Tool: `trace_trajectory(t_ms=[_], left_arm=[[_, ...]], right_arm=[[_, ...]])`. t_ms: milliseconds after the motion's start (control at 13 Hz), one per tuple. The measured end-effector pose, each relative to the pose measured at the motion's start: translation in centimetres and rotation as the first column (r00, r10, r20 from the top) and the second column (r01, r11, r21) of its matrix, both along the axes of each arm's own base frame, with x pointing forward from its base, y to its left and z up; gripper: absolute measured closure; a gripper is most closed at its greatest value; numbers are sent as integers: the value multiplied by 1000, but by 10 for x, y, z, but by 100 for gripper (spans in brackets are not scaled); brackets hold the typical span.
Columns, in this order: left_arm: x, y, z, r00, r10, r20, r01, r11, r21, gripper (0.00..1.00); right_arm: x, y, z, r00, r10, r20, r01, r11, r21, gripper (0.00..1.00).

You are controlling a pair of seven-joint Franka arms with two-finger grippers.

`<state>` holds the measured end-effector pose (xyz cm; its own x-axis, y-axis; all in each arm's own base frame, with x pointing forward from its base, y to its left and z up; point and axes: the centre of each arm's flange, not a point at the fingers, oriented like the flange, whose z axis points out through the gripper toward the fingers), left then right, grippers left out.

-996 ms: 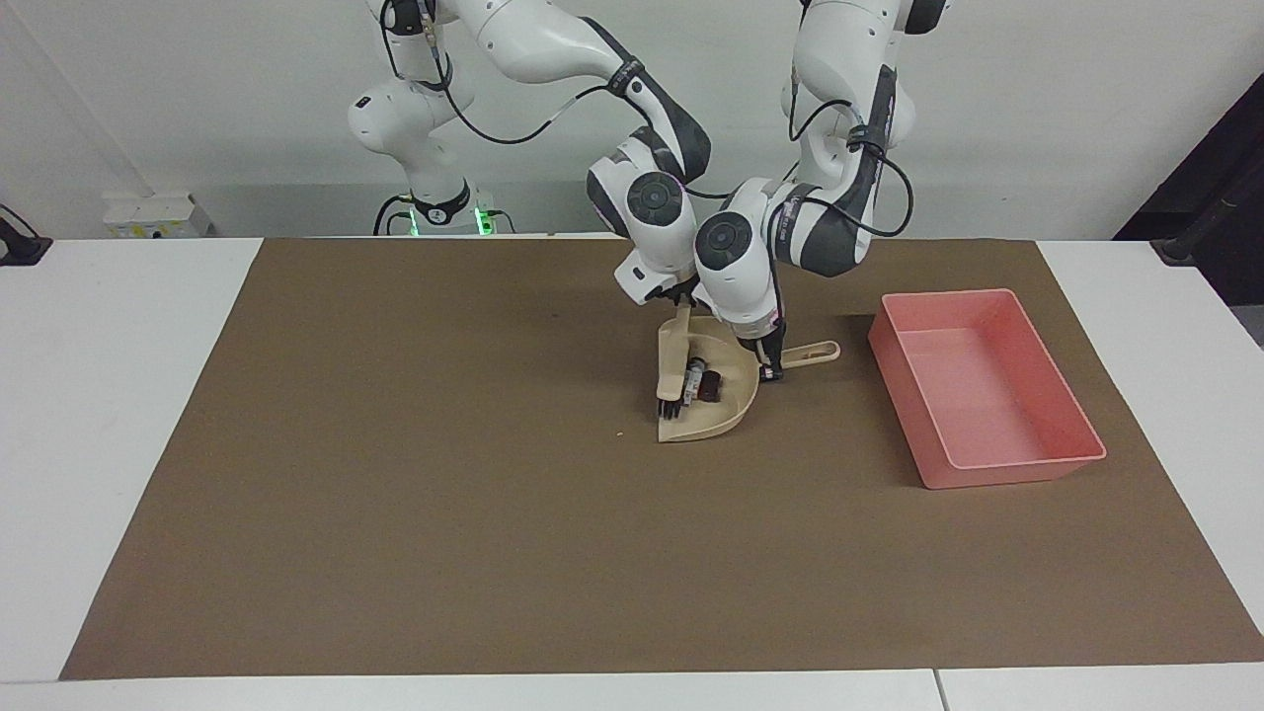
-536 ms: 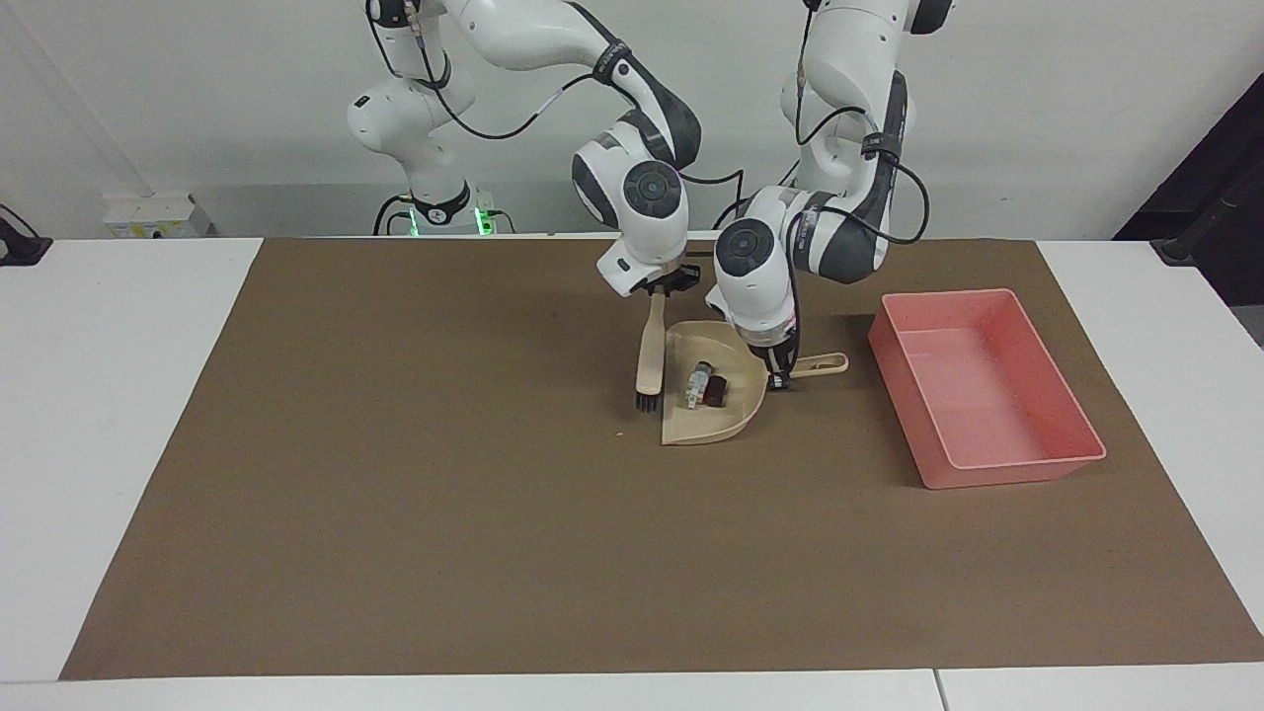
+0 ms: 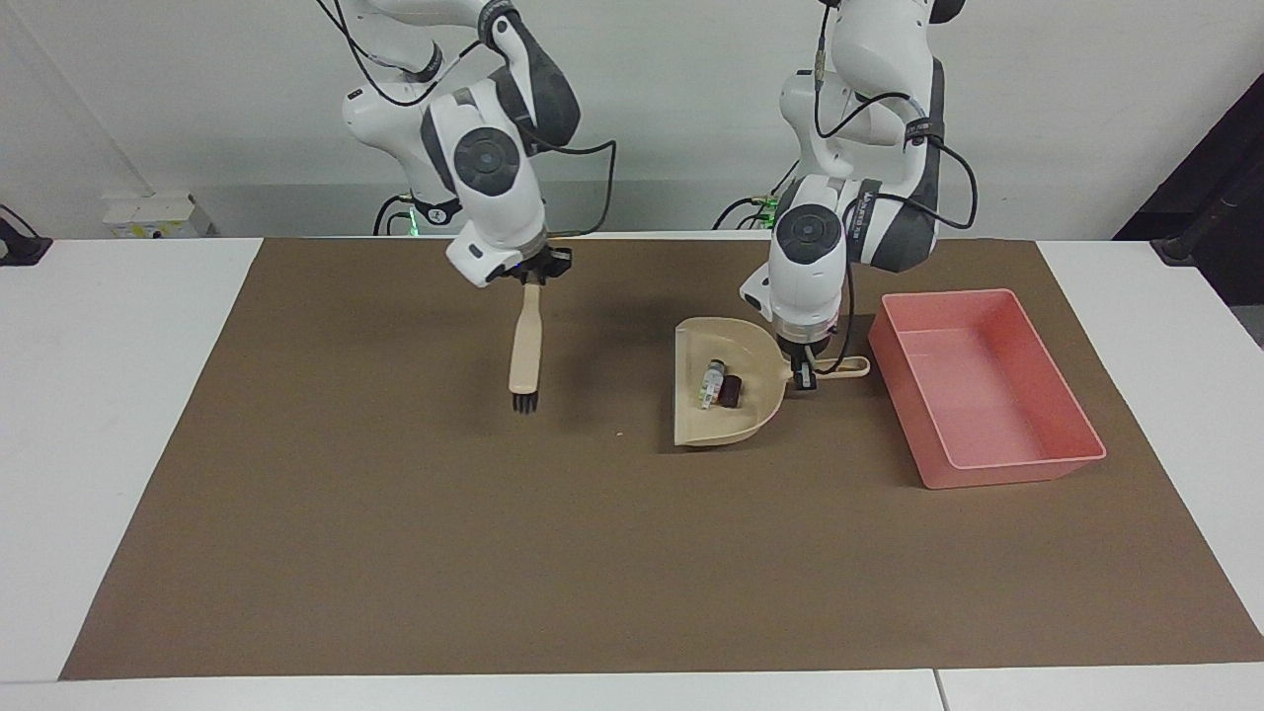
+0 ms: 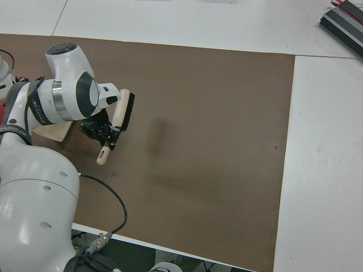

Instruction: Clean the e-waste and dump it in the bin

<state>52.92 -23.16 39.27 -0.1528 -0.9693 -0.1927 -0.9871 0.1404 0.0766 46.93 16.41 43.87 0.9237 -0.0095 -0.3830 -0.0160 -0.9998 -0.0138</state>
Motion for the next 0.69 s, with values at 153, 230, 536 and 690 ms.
trace_trajectory(t_ms=[153,230,536,690], left_arm=[[8,26,22,1000,17,26,-16,1000,-22,67],[11,39,33,999,26,39,-25,999,-31,67],[20,115,71,994,83,69,-79,995,-56,67],[23,168,86,987,141,72,-136,988,-70,67]], right_arm=[[12,-88,-7,1000,17,-21,-16,998,56,74],[14,-127,-11,999,16,-29,-14,996,84,74],[-1,-240,-32,999,22,-24,-19,993,118,74],[-10,-252,-49,999,26,-20,-24,995,99,74]])
